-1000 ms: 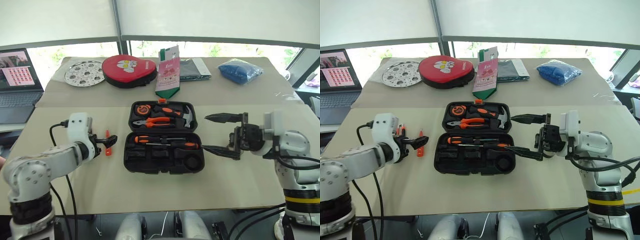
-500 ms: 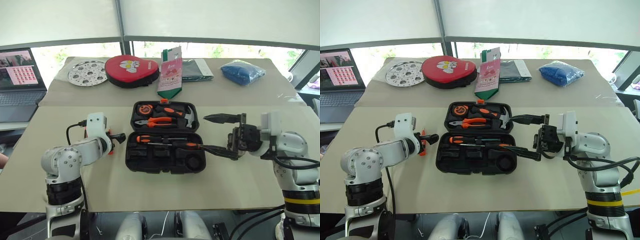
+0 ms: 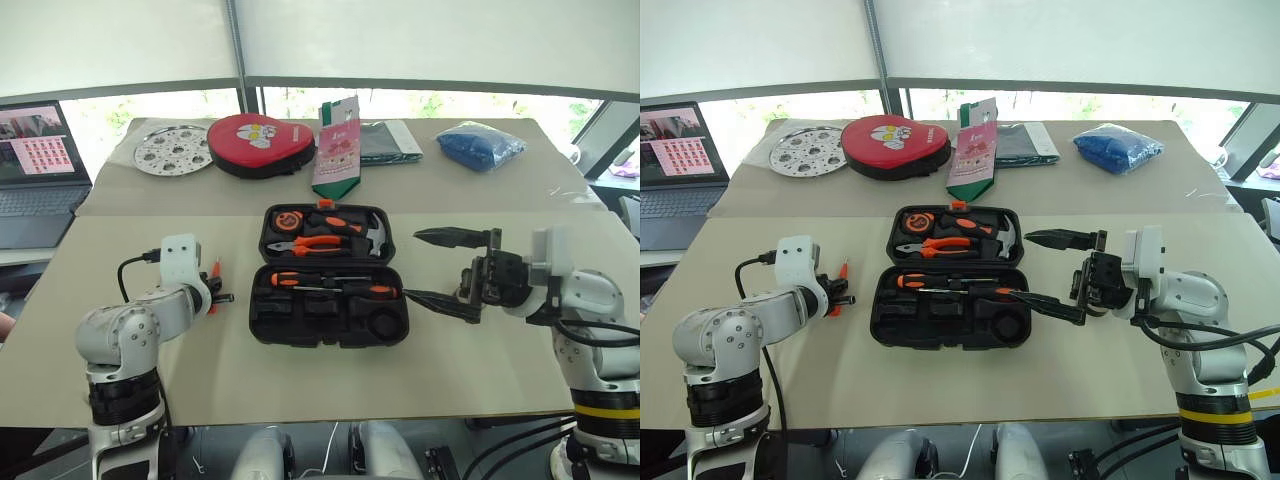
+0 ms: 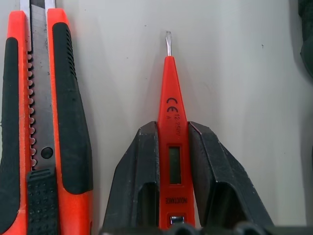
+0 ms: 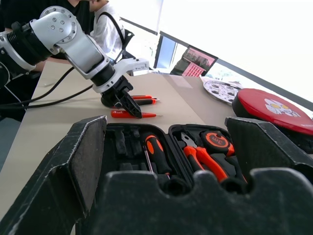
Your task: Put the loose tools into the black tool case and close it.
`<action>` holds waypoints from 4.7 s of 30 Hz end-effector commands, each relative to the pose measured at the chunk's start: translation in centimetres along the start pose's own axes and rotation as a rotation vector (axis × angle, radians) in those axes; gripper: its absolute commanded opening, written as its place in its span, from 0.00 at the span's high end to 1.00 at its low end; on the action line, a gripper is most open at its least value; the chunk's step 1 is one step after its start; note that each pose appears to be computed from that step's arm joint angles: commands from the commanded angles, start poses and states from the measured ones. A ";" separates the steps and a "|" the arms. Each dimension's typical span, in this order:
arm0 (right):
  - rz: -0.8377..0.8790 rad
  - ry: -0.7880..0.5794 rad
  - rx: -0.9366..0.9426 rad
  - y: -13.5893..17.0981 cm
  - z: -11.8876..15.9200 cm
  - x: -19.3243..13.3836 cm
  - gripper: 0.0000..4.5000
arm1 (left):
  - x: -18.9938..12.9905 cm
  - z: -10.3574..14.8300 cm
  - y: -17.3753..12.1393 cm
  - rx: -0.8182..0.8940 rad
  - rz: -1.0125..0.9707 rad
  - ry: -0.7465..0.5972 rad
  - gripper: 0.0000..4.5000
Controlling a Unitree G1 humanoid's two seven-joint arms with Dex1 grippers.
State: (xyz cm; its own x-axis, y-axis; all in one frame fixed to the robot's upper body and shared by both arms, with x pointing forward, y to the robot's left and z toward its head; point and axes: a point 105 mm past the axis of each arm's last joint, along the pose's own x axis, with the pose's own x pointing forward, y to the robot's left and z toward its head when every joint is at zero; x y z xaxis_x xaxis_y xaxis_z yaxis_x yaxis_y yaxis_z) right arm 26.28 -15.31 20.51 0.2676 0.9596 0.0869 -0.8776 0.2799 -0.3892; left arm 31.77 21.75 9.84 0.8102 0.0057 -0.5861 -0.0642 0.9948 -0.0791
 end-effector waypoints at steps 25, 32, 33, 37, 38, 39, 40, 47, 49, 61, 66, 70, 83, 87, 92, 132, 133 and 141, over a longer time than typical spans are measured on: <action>-0.029 0.302 0.101 2.3 -2.1 -5.1 0.00 | -3.4 1.9 -13.0 1.279 -1.062 -0.023 0.90; -0.020 0.279 0.066 2.3 -1.1 -3.8 0.00 | -2.5 1.8 -13.8 1.291 -1.035 -0.018 0.90; -0.016 0.277 0.066 2.3 -0.9 -3.6 0.00 | -2.6 1.6 -13.8 1.299 -1.045 -0.011 0.90; 0.006 0.274 0.066 2.1 -0.5 -2.7 0.00 | -2.1 0.9 -12.9 1.364 -1.016 0.067 0.90; 0.010 0.276 0.068 2.0 -0.5 -2.6 0.00 | -2.0 0.9 -12.7 1.376 -1.003 0.077 0.90; 0.016 0.277 0.071 2.0 -0.5 -2.4 0.00 | -1.7 0.9 -12.6 1.375 -0.989 0.082 0.90; 0.022 0.276 0.071 2.0 -0.5 -2.1 0.00 | -1.6 1.0 -12.6 1.371 -0.983 0.082 0.90; 0.032 0.263 0.073 1.8 -0.4 -1.3 0.00 | -1.5 0.1 -13.7 1.283 -1.023 0.120 0.90; 0.033 0.261 0.074 1.8 -0.4 -1.2 0.00 | -1.4 0.1 -13.6 1.269 -1.014 0.124 0.90; 0.028 0.209 0.126 2.3 -0.1 -1.3 0.00 | -6.0 5.4 -14.8 1.035 -1.209 -0.286 0.37; 0.005 0.182 0.137 2.1 -0.3 -1.3 0.00 | -4.8 4.5 -13.2 0.942 -1.216 -0.361 0.62; -0.009 0.170 0.138 2.0 -0.5 -1.3 0.00 | -3.3 2.8 -12.7 0.881 -1.211 -0.347 0.95; -0.017 0.158 0.145 2.1 -0.9 -1.4 0.00 | 0.0 -2.8 -12.2 0.876 -1.117 -0.142 0.99; -0.018 0.152 0.150 2.1 -1.0 -1.3 0.00 | 0.8 -3.7 -11.8 0.821 -1.062 -0.083 0.99; -0.017 0.146 0.152 2.2 -1.0 -1.1 0.00 | -0.1 -3.8 -11.4 0.815 -1.082 -0.116 0.99; 0.096 -0.138 0.044 2.9 0.4 1.9 0.00 | -2.7 1.8 5.4 0.059 0.024 -0.257 0.02; 0.100 -0.135 0.041 2.8 0.4 1.9 0.00 | -2.1 1.9 5.1 0.055 0.021 -0.233 0.02; 0.096 -0.138 0.021 2.4 0.8 2.0 0.00 | 1.0 -0.3 2.6 0.046 -0.030 -0.100 0.02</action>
State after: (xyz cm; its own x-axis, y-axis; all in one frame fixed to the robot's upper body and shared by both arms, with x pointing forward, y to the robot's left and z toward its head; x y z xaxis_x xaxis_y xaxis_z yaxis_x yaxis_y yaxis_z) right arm 24.55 -12.60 19.68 0.1283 0.9772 0.1693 -0.9189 0.1814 -0.3502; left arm 32.46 24.14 9.99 0.8891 -0.0355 -0.4563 0.0042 0.9976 -0.0694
